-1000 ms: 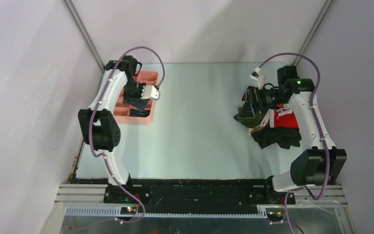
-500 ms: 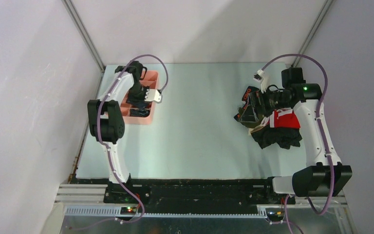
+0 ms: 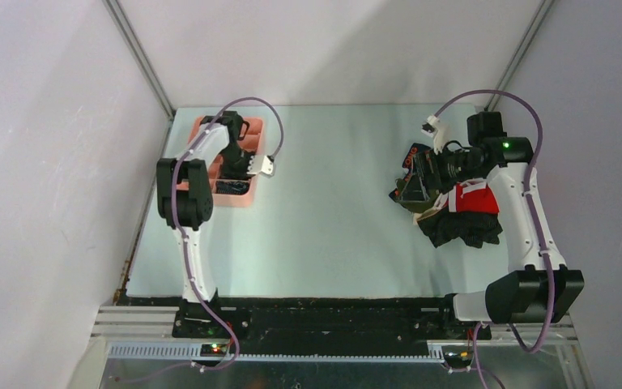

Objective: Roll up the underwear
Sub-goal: Place the underwear in the storage box, then reset both arms

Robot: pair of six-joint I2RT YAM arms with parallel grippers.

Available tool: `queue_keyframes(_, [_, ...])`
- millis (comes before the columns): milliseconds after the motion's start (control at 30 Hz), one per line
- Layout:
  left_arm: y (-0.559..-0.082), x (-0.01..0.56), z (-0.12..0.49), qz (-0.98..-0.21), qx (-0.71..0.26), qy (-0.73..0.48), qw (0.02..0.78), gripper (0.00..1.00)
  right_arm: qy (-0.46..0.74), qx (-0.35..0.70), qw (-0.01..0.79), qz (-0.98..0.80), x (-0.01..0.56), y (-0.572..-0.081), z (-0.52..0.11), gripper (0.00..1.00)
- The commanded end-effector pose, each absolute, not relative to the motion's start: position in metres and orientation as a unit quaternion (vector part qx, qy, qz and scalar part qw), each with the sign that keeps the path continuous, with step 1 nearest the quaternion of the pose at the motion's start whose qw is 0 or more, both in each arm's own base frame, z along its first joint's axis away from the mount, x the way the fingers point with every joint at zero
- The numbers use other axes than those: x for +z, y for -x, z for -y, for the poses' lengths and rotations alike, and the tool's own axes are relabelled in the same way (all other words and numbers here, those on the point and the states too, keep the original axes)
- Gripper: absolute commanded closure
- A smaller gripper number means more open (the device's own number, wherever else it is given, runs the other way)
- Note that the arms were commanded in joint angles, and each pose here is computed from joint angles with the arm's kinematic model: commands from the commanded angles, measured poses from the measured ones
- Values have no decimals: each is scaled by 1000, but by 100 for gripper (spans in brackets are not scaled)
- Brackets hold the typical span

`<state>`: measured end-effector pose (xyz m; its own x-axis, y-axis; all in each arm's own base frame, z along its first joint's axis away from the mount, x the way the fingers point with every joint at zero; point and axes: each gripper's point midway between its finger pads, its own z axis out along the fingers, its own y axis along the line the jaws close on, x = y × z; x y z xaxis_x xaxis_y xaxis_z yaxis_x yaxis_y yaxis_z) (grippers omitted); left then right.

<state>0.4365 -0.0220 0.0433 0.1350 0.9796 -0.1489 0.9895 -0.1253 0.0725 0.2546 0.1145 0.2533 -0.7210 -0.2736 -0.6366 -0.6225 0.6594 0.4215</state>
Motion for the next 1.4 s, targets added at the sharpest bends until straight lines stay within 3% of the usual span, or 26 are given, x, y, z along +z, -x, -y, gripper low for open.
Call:
queue_keyframes(0, [-430,29,24,-662,-64,-744,65,97,265,311,282,-868,259,-261,-115,1])
queue_keyframes(100, [-429,22,19,-678,-71,-729,58,92,265,306,279,-871,257,-262,-114,1])
queue_keyframes(200, [-429,19,11,-700,-78,-706,69,73,265,306,279,-870,258,-264,-115,1])
queue_keyframes(333, [-433,31,5,-705,-56,-700,100,58,266,303,282,-871,259,-268,-113,1])
queue_keyframes(500, [-437,75,8,-695,-32,-706,136,51,264,297,289,-871,266,-277,-111,1])
queue_keyframes(767, [-406,116,-1,-671,-20,-733,110,42,248,273,311,-876,279,-296,-102,0])
queue_keyframes(800, [-404,125,-2,-672,-12,-731,115,36,247,263,321,-876,282,-302,-100,0])
queue_keyframes(833, [-404,133,-3,-676,-3,-727,123,24,239,258,326,-877,285,-305,-99,1])
queue_keyframes(867, [-403,143,-2,-691,3,-710,137,22,236,239,346,-876,293,-315,-94,1])
queue_keyframes(933, [-408,170,9,-725,5,-661,191,19,198,190,389,-879,306,-338,-80,0])
queue_keyframes(967, [-417,184,20,-734,0,-637,236,6,156,175,403,-885,311,-347,-74,1])
queue_keyframes(1000, [-418,208,35,-773,-21,-565,287,3,122,118,437,-883,320,-366,-57,1])
queue_keyframes(1133, [-436,300,69,-832,-109,-273,470,1,11,11,498,-867,341,-402,-30,1])
queue_keyframes(1233, [-434,336,82,-801,-171,-149,554,1,18,-23,521,-853,349,-416,-35,1])
queue_keyframes(1267, [-424,372,89,-763,-193,-134,603,0,26,-25,524,-851,350,-418,-38,1])
queue_keyframes(1367, [-401,375,96,-741,-172,-143,633,1,74,-17,528,-846,352,-425,-62,0])
